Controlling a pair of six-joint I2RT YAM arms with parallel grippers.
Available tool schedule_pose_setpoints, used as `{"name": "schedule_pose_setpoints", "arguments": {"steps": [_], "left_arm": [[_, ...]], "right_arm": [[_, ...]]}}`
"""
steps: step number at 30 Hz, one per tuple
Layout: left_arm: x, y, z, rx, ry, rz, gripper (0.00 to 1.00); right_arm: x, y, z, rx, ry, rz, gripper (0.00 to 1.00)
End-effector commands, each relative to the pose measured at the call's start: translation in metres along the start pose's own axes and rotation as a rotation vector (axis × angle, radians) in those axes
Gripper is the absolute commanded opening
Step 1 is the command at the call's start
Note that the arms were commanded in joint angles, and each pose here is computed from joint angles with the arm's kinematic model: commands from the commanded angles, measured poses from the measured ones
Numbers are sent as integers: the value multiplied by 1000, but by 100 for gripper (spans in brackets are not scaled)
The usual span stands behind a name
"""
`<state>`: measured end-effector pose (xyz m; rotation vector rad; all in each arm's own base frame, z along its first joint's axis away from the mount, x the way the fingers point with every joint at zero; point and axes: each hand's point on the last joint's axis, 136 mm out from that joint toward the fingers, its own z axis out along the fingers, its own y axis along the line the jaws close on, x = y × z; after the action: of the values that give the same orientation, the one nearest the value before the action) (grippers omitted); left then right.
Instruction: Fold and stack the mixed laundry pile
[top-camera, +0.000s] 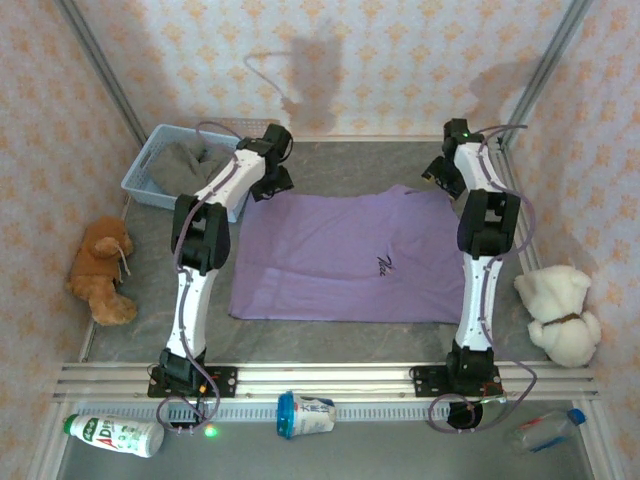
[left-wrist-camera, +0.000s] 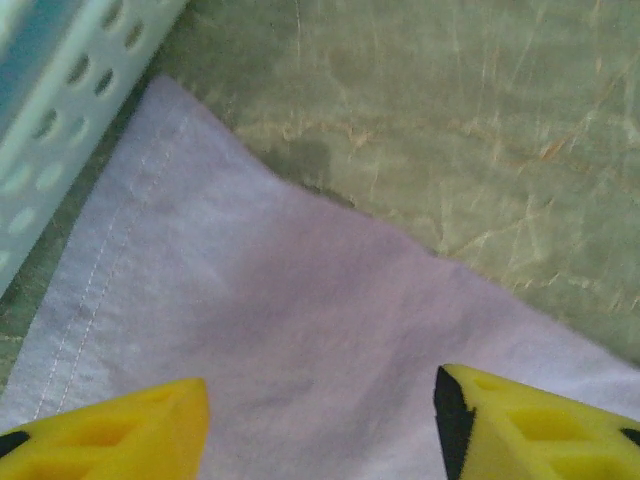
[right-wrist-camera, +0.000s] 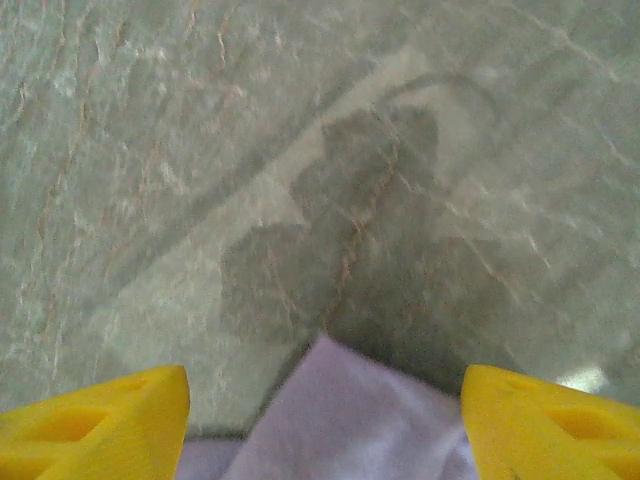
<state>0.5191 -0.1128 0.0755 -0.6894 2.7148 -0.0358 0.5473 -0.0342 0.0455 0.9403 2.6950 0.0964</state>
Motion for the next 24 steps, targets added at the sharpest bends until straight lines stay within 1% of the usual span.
{"name": "schedule_pose_setpoints", "arguments": {"steps": [1,4,6,7,9,11,12,14,15,16,18,19,20,21,23,24], "left_arm": [[-6,23,13,-105,9,-52,66],[-8,21,24,-120,15,-77,66],[-10,23,32,-151,14,-99,66],[-11,23,35,-158,13,-109,66],[-12,25,43,-176,15,-137,66],[-13,28,50,-186,18,-171,66],[-14,29,53,-186,18,-187,66],[-13,32,59,-190,26,-221,65],[-12,32,62,-187,33,-232,63],[-11,31,63,-182,38,-237,57],[-10,30,63,-173,46,-236,39],[-9,28,62,-165,49,-232,31],[-9,26,60,-157,51,-228,20],[-11,24,56,-144,49,-222,11],[-13,20,47,-127,41,-206,0],[-15,19,40,-122,33,-197,0]], "right_arm": [[9,8,10,-7,55,-54,73],[13,9,18,-10,78,-49,72],[16,9,22,-11,91,-49,68],[16,6,24,-2,92,-48,63],[15,-2,27,30,89,-38,44],[11,-10,26,46,87,-11,29],[9,-13,25,41,89,5,23],[4,-18,23,19,96,36,13],[2,-18,22,4,98,44,9],[0,-19,19,-3,96,49,7],[-5,-19,12,-13,81,41,1],[-6,-18,9,-16,73,37,0],[-9,-16,4,-24,63,33,0],[-10,-14,0,-30,56,33,0],[-13,-12,-8,-43,42,32,0],[-14,-10,-12,-51,37,31,0]]}}
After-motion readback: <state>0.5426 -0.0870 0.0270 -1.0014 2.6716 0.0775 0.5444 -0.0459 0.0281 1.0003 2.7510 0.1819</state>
